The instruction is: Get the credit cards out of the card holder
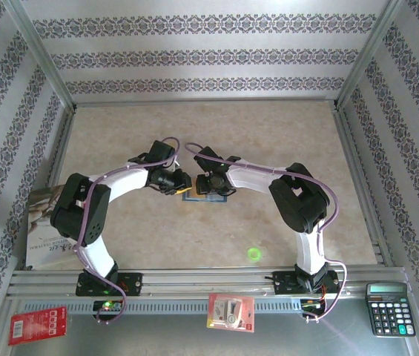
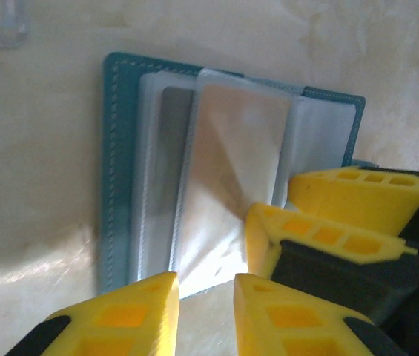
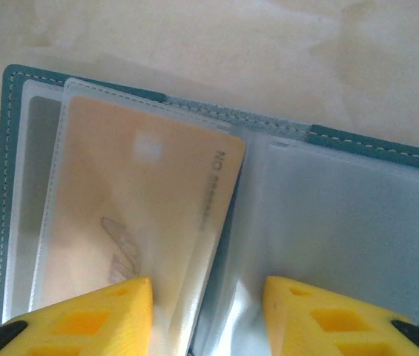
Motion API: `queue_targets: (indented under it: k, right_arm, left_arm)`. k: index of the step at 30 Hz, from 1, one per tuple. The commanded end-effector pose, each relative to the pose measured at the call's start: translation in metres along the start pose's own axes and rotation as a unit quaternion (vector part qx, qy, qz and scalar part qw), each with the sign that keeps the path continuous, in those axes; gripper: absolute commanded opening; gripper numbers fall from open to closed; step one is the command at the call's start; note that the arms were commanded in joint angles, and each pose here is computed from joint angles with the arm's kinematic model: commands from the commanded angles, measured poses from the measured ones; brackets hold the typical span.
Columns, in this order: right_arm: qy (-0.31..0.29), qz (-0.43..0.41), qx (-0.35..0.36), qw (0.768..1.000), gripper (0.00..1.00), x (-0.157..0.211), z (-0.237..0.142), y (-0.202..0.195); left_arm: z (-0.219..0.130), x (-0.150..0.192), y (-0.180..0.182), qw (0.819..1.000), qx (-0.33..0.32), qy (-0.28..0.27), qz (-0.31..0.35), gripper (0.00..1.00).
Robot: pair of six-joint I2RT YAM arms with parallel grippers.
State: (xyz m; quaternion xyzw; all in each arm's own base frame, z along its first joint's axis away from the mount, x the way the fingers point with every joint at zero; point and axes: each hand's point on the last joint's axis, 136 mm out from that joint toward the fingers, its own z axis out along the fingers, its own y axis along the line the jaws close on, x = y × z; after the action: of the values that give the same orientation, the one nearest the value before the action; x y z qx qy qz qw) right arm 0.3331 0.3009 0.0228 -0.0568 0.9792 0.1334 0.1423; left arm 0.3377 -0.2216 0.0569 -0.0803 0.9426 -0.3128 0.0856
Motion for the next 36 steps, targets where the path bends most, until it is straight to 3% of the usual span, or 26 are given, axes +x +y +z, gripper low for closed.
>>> queue_targets:
  k: [1,9,15,29,34,36]
  right_arm:
    - [0.029,-0.005,0.001,1.0,0.44,0.014,-0.002,-0.008]
    - [0.014,0.002,-0.02,1.0,0.4,0.003,-0.016,0.003]
    - [-0.003,0.025,-0.037,0.999,0.35,-0.005,-0.031,0.012]
    - [0.037,0.068,0.013,0.997,0.23,0.012,-0.001,-0.007]
    - [0.055,0.068,0.03,0.996,0.19,0.02,0.01,-0.017]
    - [0.058,0.069,0.035,0.995,0.18,0.023,0.012,-0.021]
  left_arm:
    - [0.012,-0.001,-0.002,1.0,-0.01,0.002,0.007,0.21]
    - [0.027,0.009,0.016,0.999,-0.028,0.018,-0.012,0.13]
    - [0.032,0.016,0.024,0.999,-0.033,0.028,-0.019,0.11]
    - [0.027,0.014,0.019,0.999,-0.027,0.023,-0.015,0.11]
    - [0.016,0.006,0.003,1.0,-0.009,0.006,-0.008,0.13]
    - [0.008,0.0,0.003,1.0,-0.017,-0.012,-0.007,0.22]
